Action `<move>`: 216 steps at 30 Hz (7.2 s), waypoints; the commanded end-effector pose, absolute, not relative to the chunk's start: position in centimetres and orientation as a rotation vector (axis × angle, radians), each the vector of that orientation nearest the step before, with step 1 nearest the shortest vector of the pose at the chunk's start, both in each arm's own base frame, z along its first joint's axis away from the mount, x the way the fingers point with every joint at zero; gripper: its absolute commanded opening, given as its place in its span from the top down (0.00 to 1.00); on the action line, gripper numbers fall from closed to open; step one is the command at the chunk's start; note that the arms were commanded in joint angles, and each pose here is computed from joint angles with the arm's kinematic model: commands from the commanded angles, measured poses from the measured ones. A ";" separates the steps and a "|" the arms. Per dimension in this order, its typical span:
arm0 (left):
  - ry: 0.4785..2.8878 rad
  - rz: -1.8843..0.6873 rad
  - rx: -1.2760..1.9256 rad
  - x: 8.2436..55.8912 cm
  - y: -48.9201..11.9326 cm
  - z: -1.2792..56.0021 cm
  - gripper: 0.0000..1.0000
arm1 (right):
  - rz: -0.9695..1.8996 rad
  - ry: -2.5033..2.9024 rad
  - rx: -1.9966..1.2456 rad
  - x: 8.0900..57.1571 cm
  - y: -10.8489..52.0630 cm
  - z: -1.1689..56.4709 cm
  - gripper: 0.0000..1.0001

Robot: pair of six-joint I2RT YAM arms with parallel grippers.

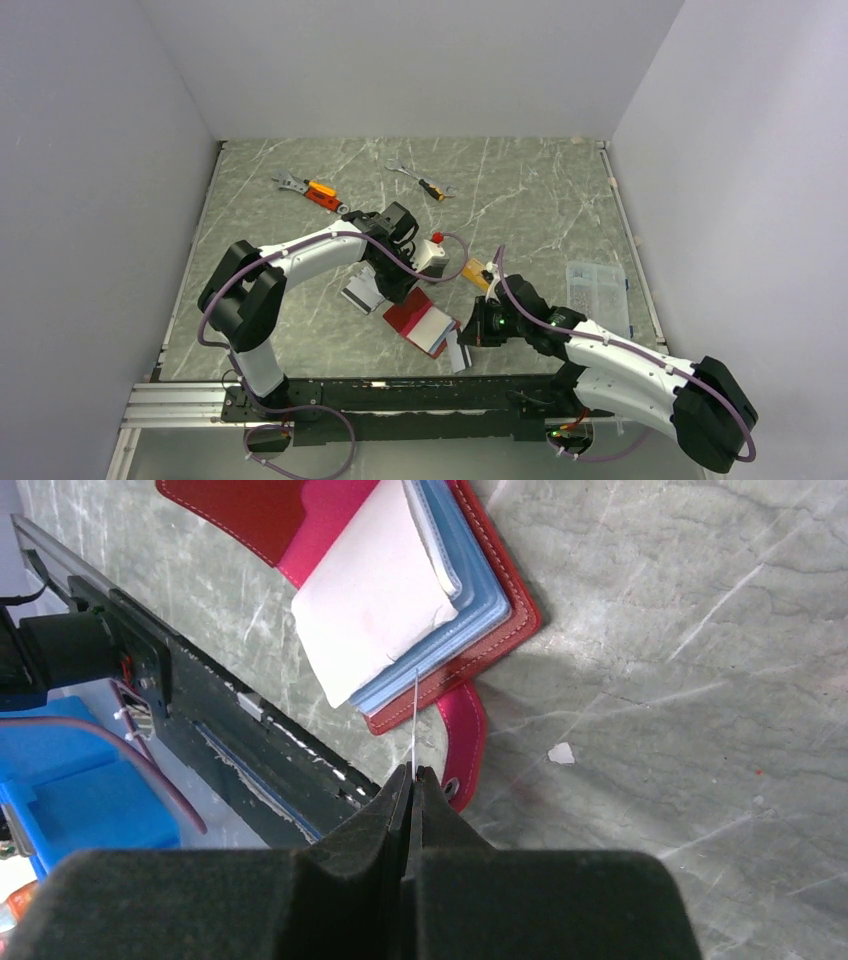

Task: Put the credit cards into the card holder
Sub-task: Open the card holder at the center of the board, then insert the credit card into the card holder.

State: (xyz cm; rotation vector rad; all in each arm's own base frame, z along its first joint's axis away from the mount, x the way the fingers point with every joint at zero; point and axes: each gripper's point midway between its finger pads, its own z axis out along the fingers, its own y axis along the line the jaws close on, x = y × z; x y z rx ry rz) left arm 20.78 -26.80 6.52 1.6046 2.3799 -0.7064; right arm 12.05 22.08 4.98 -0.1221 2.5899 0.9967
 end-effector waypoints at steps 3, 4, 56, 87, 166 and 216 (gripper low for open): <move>2.342 -0.711 1.600 20.7 -27.0 7.6 1.00 | 1.059 2.511 -0.172 13.0 23.4 7.7 1.00; 2.343 -0.710 1.600 20.7 -26.9 7.6 1.00 | 1.058 2.514 -0.175 13.0 23.4 7.7 1.00; 2.317 -0.786 1.614 19.7 -27.3 8.1 1.00 | 1.130 2.446 -0.259 15.3 27.2 9.6 1.00; 2.342 -1.335 1.208 16.0 -26.6 7.4 0.93 | 1.169 2.460 -0.308 17.1 30.8 8.5 1.00; 1.992 -0.628 2.075 12.2 -28.1 2.6 1.00 | 0.964 2.592 -0.293 16.2 27.5 5.8 1.00; 1.535 -0.489 2.414 12.4 -26.6 1.9 1.00 | 0.813 2.550 -0.304 19.0 25.0 5.2 1.00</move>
